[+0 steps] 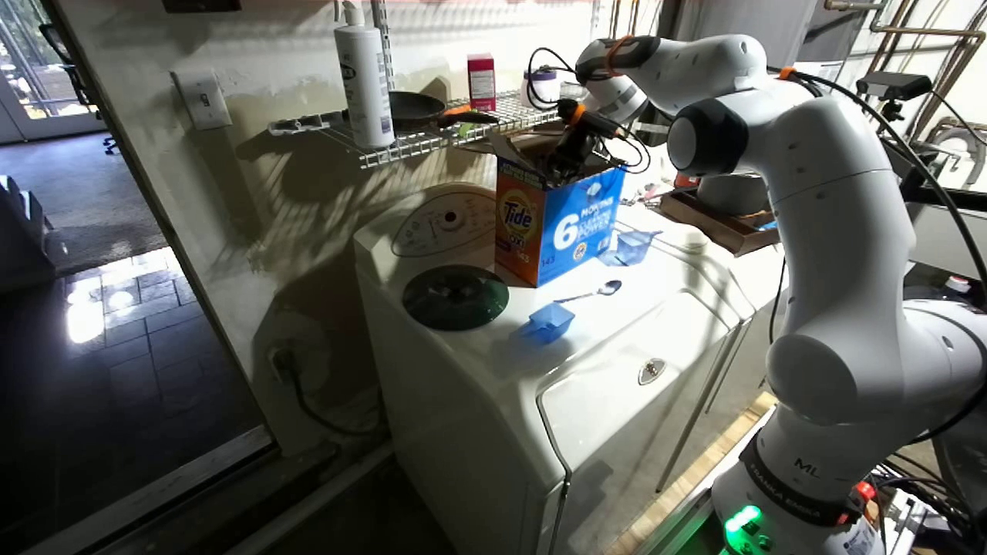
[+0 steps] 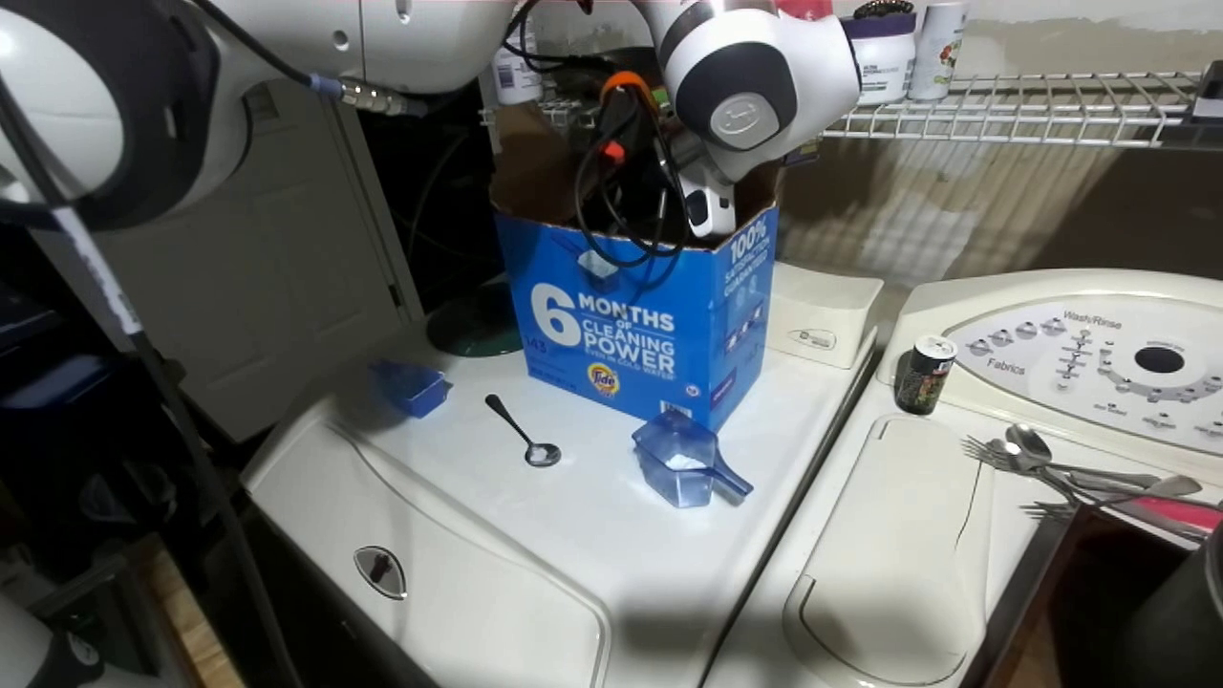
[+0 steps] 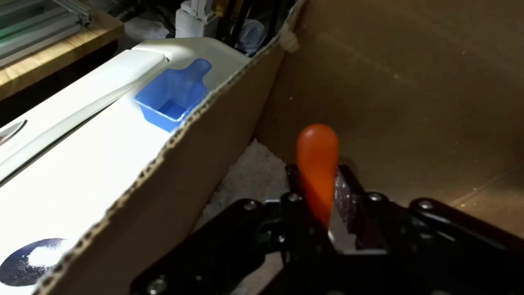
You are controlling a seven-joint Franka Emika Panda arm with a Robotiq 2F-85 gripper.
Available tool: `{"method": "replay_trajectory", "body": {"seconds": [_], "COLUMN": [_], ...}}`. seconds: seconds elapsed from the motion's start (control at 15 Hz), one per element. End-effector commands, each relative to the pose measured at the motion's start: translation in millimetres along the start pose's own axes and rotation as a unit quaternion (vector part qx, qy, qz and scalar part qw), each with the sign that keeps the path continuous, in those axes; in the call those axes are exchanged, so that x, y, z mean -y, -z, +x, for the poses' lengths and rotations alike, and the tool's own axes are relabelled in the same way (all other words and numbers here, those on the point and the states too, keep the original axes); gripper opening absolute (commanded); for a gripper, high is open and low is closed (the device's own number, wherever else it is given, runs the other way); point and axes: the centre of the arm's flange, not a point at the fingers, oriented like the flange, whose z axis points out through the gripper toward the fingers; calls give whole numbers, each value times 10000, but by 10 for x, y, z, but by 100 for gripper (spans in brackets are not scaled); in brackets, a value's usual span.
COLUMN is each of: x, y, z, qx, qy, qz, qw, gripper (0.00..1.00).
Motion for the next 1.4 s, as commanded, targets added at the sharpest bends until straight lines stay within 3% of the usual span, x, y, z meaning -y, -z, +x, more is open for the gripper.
{"method": "replay_trajectory", "body": {"seconds": [0.0, 1.33], "x": [134, 152], "y": [55, -39], "z": [226, 532], "qx": [72, -113], "qy": [-171, -898], "qz": [125, -88], "qw": [9998, 9959], "gripper": [6, 6]}}
